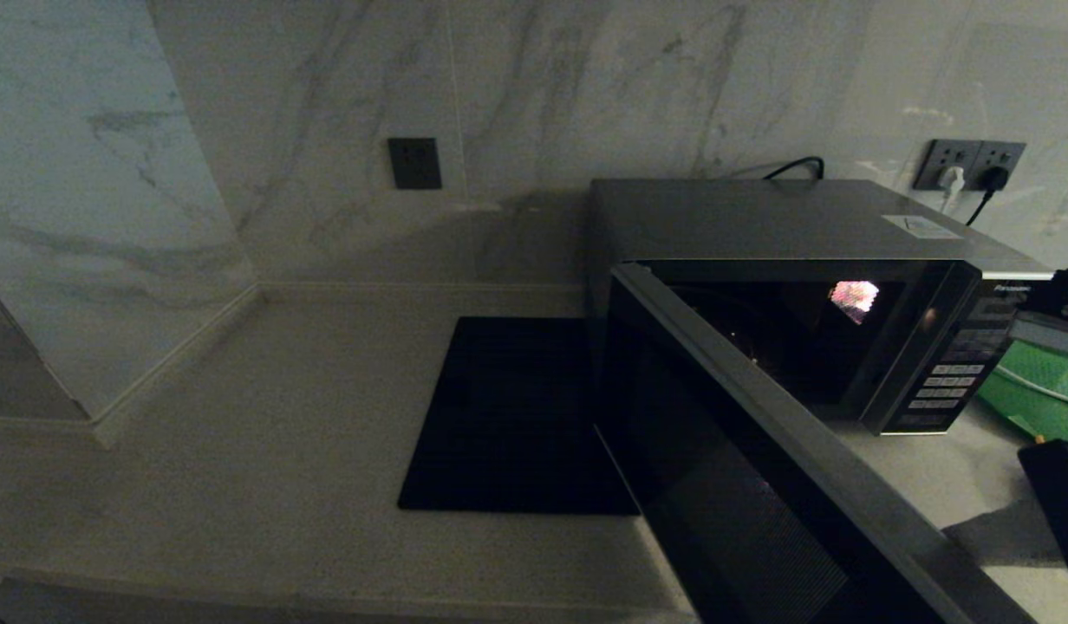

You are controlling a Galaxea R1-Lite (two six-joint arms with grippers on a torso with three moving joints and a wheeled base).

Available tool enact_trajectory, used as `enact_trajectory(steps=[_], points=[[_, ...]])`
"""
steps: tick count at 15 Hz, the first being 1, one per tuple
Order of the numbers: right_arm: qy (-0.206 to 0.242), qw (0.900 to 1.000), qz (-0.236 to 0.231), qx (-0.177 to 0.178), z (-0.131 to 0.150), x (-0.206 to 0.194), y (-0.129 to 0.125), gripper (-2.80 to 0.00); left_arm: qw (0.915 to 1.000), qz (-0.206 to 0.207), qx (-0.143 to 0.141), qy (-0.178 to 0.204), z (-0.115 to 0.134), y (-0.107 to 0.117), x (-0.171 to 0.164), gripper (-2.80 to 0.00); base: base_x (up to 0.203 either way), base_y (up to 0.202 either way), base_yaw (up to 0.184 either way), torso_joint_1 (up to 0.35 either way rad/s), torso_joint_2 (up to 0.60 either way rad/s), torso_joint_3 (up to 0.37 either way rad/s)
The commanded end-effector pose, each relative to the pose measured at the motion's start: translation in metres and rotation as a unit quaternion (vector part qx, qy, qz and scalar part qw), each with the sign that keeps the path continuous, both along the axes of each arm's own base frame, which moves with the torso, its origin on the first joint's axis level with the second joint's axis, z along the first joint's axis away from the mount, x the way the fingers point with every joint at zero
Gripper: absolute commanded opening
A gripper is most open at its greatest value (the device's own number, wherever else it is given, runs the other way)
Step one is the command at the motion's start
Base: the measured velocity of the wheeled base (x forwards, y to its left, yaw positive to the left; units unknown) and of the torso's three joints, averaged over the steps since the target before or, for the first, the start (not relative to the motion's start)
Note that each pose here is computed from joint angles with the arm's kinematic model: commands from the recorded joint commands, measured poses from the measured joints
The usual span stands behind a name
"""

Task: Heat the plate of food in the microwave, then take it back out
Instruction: Open the microwave oven

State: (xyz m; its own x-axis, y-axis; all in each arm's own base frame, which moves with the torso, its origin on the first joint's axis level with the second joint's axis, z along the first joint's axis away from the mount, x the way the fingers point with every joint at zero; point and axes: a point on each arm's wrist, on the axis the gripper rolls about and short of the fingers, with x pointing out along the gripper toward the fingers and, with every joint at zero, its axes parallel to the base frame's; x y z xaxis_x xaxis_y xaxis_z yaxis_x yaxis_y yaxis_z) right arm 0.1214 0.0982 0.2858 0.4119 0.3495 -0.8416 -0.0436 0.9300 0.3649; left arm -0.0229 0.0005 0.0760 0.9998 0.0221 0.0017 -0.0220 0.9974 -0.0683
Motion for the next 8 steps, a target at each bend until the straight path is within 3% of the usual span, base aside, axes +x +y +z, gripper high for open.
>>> enact_trajectory(steps=[1, 8], points=[[0.011, 0.999, 0.049, 0.018, 0.002, -0.007, 0.010, -2.80, 1.0000, 0.000, 0.000, 0.000, 0.000, 0.000, 0.000, -2.80, 0.000, 0.000, 0.000, 0.000, 0.00, 0.000], [0.035, 0.993, 0.113, 0.002, -0.002, 0.012, 0.062, -2.80, 1.0000, 0.000, 0.000, 0.000, 0.000, 0.000, 0.000, -2.80, 0.000, 0.000, 0.000, 0.000, 0.00, 0.000]])
